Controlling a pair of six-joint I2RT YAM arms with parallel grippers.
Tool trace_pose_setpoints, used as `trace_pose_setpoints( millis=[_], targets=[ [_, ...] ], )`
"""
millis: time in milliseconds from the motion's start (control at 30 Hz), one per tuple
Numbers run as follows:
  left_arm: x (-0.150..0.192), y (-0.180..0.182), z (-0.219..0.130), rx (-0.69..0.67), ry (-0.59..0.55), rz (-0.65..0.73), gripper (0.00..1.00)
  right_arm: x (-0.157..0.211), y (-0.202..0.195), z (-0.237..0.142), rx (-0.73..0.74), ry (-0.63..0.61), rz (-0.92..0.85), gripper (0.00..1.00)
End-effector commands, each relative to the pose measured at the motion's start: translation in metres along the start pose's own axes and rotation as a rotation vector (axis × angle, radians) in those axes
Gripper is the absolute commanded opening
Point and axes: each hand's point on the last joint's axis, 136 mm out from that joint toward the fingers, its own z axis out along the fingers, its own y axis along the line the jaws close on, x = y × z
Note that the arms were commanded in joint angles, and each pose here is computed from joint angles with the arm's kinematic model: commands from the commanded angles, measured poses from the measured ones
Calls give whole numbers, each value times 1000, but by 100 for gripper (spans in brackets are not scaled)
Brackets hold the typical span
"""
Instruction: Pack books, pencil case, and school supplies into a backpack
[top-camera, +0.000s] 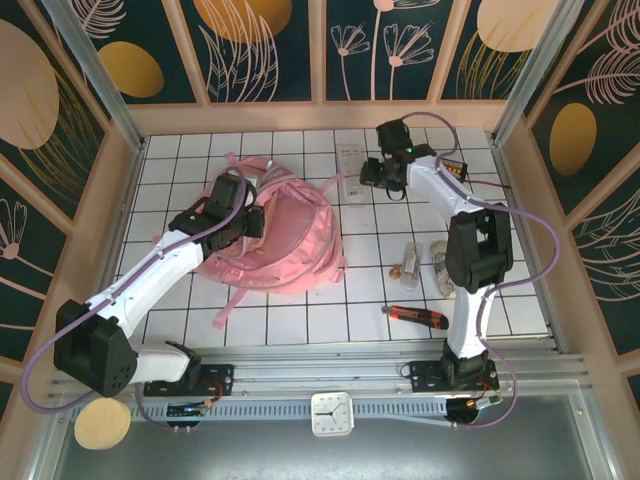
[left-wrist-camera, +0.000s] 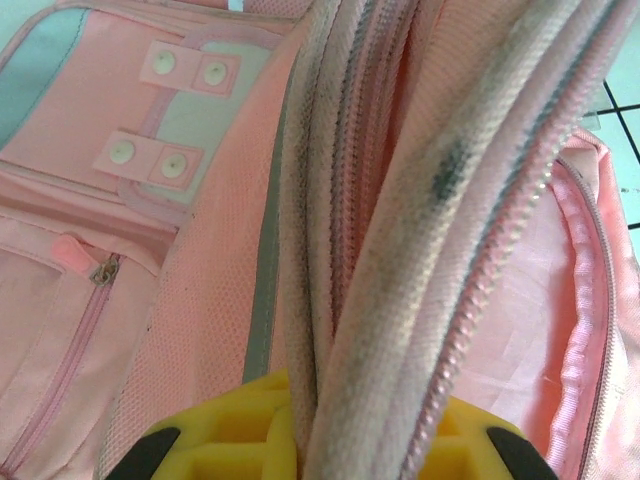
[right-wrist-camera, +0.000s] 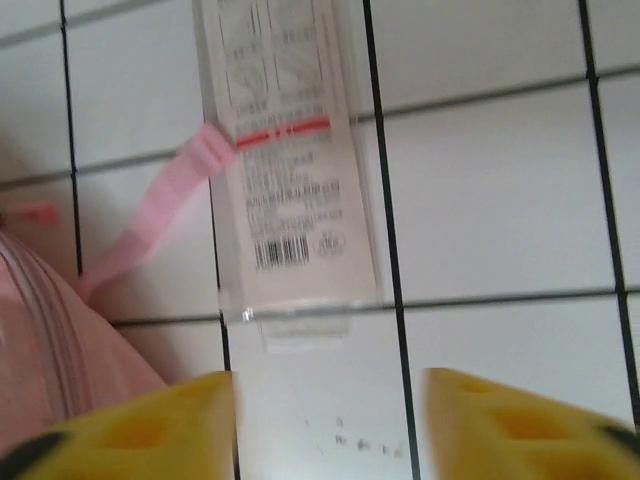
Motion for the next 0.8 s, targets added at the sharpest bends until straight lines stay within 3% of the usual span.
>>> trace_pose_setpoints(
  millis=[0,133,233,367,600,767],
  targets=[
    [-29,-6,-5,19,-91,-43,0,-4,3,33,2,53,-76,99],
    [-25,-3,-8,12,-77,-68,0,-22,4,71,36,31,-131,99],
    [-17,24,-9,-120,-35,-105,0,-27,7,92,48,22,-172,99],
    [-20,40,-17,-184,-33,-92,0,-28,9,110,79,21,-193,99],
    [-12,68,-22,-291,-2,-76,0,-8,18,139,136,71,-272,99],
    [-9,74,-23,-278,1,-71,0,14,12,155,167,128,-272,99]
  ],
)
